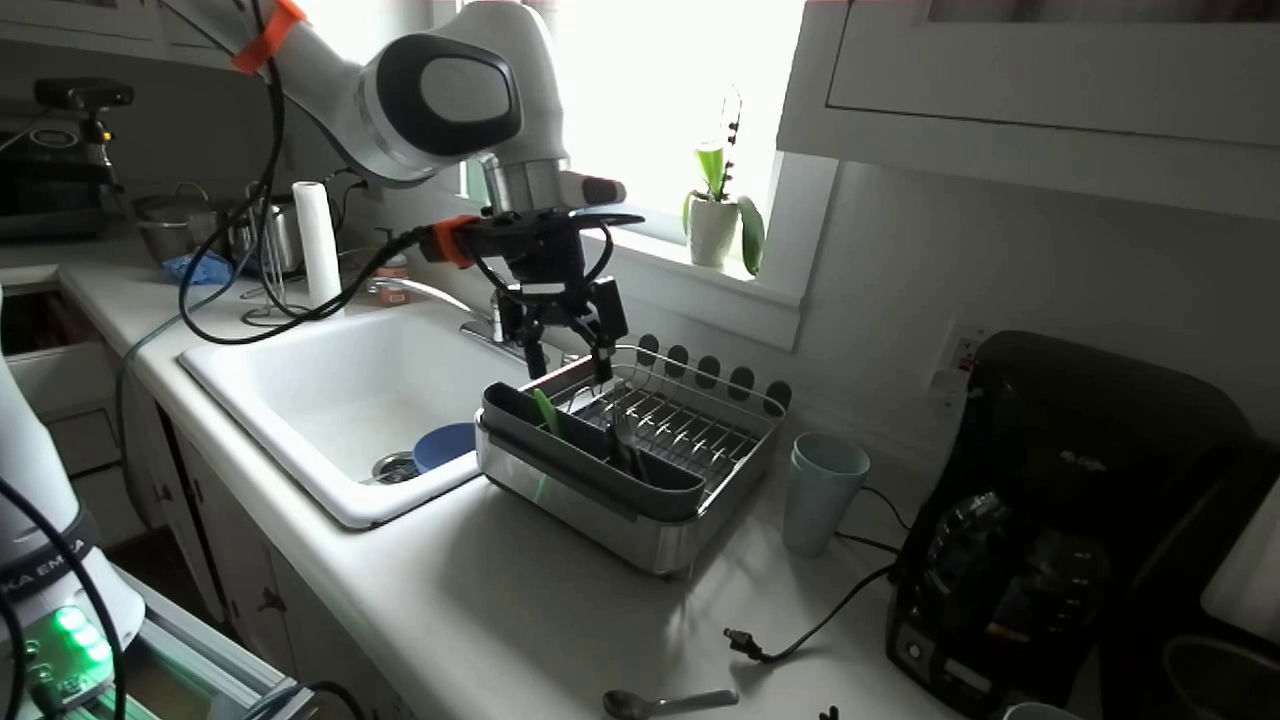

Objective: Remove the blue bowl from the dishes drying rack and place it in the sink, pick up a fork from the dishes drying rack and place it in the blue bowl and pick up a spoon from the dishes drying rack and put it in the blue bowl that is inside the sink

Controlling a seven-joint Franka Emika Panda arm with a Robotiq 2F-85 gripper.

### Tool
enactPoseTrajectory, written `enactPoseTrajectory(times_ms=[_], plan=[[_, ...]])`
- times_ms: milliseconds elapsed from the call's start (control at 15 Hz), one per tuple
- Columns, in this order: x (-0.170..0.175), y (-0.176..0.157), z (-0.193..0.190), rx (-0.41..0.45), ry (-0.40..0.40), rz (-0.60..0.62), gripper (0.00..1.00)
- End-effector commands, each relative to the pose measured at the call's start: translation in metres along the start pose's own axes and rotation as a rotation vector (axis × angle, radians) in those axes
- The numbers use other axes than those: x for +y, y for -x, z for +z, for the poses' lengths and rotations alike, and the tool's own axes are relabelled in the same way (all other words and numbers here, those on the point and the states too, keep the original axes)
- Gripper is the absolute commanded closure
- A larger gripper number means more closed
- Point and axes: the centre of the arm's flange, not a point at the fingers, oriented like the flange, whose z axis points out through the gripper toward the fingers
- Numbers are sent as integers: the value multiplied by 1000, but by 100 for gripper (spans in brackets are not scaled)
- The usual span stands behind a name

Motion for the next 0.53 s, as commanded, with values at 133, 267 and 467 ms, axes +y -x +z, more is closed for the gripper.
enactPoseTrajectory(times_ms=[133,267,467], plan=[[3,-2,3,20,54,113,0],[8,-5,8,43,53,150,0],[15,-7,15,99,72,176,2]])
